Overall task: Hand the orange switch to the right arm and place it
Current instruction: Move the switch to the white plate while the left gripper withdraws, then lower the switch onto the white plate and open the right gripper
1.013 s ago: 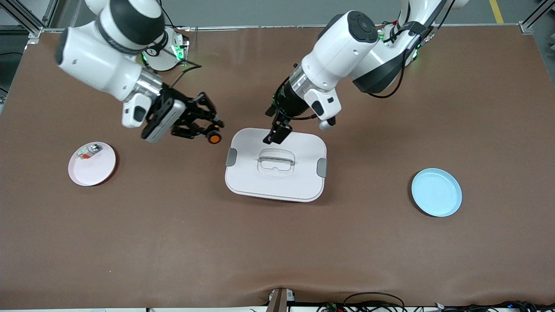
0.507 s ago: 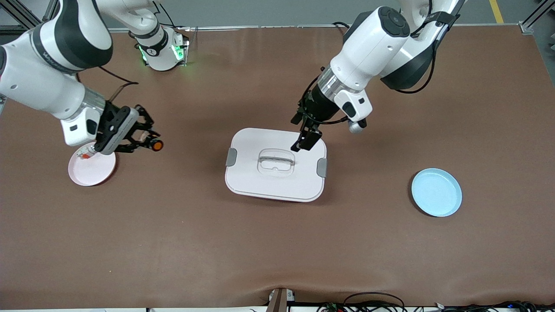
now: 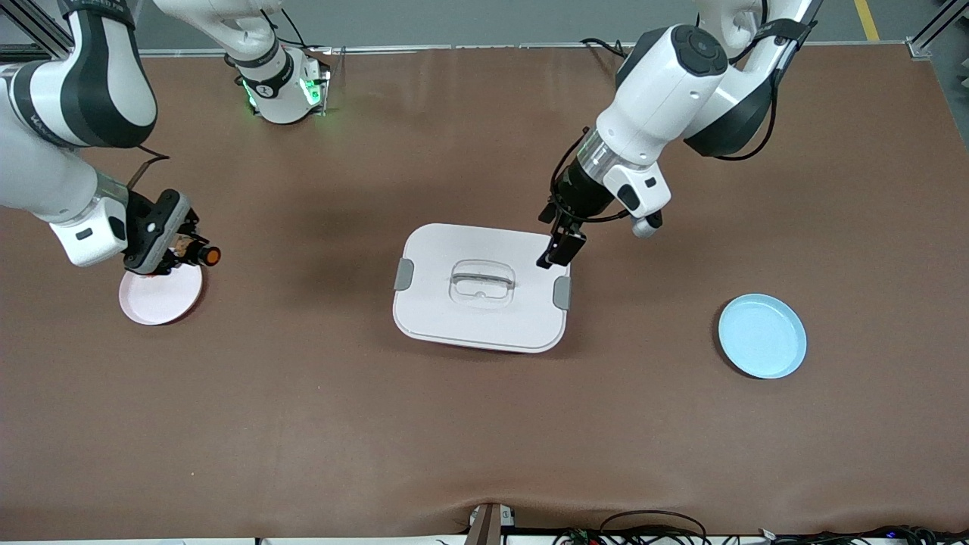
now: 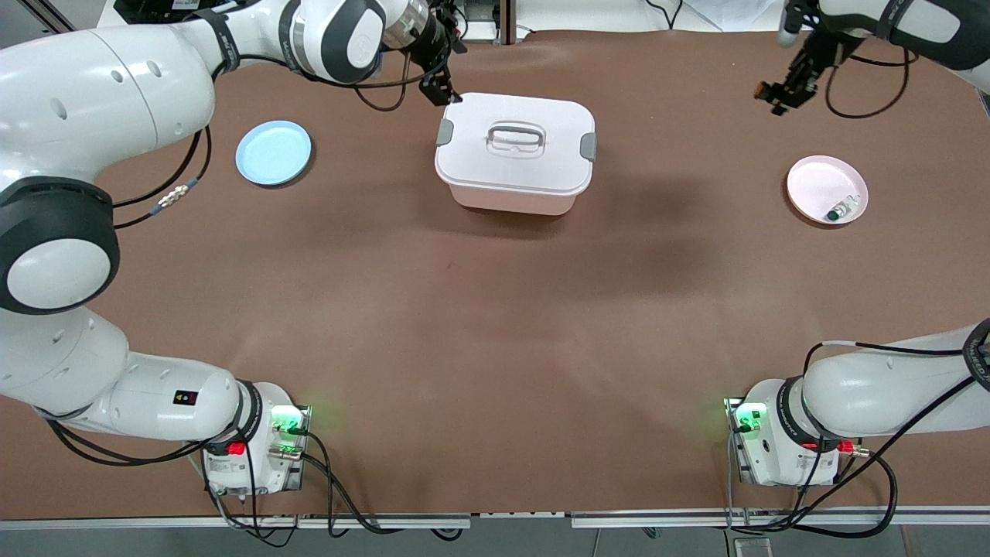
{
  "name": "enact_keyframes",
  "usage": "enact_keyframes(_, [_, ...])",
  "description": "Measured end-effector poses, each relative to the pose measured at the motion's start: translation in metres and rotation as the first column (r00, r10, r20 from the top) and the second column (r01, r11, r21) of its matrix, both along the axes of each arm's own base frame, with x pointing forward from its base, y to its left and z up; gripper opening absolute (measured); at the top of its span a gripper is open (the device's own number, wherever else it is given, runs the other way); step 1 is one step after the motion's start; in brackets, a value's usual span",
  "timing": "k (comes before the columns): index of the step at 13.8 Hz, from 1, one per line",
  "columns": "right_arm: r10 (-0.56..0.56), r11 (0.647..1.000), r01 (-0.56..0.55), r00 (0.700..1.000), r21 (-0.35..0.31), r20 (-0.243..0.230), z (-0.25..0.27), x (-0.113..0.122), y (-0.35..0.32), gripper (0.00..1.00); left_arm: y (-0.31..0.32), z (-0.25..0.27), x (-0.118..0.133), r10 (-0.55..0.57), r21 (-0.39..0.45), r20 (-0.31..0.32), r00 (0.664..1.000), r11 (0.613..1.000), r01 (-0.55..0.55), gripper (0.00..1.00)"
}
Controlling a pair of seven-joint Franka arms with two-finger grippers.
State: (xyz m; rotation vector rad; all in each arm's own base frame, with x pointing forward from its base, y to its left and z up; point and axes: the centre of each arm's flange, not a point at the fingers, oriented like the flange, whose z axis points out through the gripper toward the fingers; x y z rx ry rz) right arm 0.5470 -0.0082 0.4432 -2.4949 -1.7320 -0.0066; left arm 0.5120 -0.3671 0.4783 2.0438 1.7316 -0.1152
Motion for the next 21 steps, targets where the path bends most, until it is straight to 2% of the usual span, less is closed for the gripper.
enact_keyframes(3, [0.042,0.997,-0.042,0.999,-0.061,-0.014,-0.015,-0.003,-0.012,0.41,0.017,-0.019,0.004,-0.047,0.040,-0.001,0.999,0.998,0.047,1.00])
enact_keyframes(5, [0.069,0.995,-0.070,0.998,-0.071,-0.013,-0.021,-0.005,-0.018,0.41,0.034,-0.026,0.011,-0.116,0.079,0.001,0.993,0.990,0.116,1.00])
enact_keyframes(10, [0.144,0.987,-0.141,0.989,-0.080,0.042,-0.053,-0.016,-0.071,0.41,0.090,-0.031,0.026,-0.316,0.179,-0.050,0.948,0.931,0.319,1.00])
enact_keyframes(13, [0.184,0.979,-0.179,0.982,-0.103,0.047,-0.077,-0.026,-0.096,0.41,0.121,-0.030,0.032,-0.501,0.228,-0.052,0.864,0.836,0.498,1.00])
enact_keyframes(17, [0.224,0.968,-0.213,0.972,-0.132,0.072,-0.118,-0.035,-0.120,0.41,0.146,-0.029,0.040,-0.654,0.301,-0.045,0.756,0.712,0.634,1.00])
enact_keyframes(21, [0.242,0.963,-0.229,0.967,-0.142,0.083,-0.165,-0.039,-0.148,0.41,0.163,-0.032,0.043,-0.799,0.386,-0.093,0.594,0.521,0.761,1.00])
